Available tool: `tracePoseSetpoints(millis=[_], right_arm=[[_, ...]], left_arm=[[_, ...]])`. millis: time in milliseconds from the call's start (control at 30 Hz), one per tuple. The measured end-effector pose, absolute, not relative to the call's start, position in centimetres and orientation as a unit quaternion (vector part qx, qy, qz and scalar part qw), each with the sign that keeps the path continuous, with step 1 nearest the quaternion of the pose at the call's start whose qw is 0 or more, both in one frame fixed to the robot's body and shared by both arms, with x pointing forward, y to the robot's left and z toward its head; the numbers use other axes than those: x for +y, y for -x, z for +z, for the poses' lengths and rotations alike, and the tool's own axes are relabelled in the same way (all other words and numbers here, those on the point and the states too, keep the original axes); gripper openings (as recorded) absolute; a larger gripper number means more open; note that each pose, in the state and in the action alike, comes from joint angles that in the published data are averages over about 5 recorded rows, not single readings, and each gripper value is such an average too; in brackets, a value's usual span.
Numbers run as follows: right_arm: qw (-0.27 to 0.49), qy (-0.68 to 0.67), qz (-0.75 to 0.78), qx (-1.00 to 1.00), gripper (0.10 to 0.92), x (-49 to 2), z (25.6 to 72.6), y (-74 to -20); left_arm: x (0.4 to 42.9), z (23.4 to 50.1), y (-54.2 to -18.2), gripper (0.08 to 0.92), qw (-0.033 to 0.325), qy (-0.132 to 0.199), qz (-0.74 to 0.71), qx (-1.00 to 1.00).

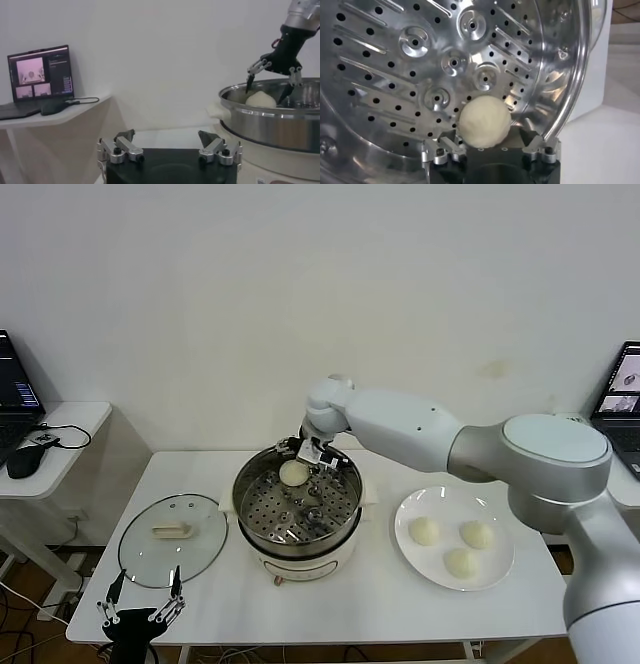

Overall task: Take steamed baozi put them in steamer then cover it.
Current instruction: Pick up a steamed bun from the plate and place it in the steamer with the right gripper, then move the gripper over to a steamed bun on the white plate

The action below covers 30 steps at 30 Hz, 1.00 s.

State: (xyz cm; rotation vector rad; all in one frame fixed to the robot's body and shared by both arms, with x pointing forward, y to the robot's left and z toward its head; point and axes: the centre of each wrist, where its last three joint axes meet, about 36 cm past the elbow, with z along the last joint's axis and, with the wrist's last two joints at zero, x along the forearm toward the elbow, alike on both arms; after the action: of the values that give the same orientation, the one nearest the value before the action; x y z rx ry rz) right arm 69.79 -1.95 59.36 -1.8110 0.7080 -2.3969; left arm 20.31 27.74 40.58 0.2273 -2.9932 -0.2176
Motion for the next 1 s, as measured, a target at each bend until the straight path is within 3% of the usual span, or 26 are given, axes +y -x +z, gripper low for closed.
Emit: tracePoseSetpoints(millis=[233, 500, 733, 1000], right_arm=[[-0.026, 0.572, -0.761, 0.305, 0.823, -5.2, 64.0, -68.8], [-0.123, 0.539, -0.720, 0.419, 0.823, -12.7, 67.2, -66.1], [-0.207, 0.509, -0.683, 0.482, 0.823, -20.9, 66.5, -62.8], [-0.285, 0.487, -0.646, 0.515, 0.823, -27.3, 62.1, -59.5]], left_arm=[[27.7, 41.0, -20.4, 0.823, 0.064, -0.073, -0.072, -0.993], [28.2, 41.4, -20.6, 0.823, 0.064, -0.071, -0.075, -0.993], [28.5, 41.4, -20.8, 0.823, 0.065, -0.066, -0.081, -0.992], [28.7, 41.4, -21.0, 0.823, 0.068, -0.064, -0.083, -0.992]])
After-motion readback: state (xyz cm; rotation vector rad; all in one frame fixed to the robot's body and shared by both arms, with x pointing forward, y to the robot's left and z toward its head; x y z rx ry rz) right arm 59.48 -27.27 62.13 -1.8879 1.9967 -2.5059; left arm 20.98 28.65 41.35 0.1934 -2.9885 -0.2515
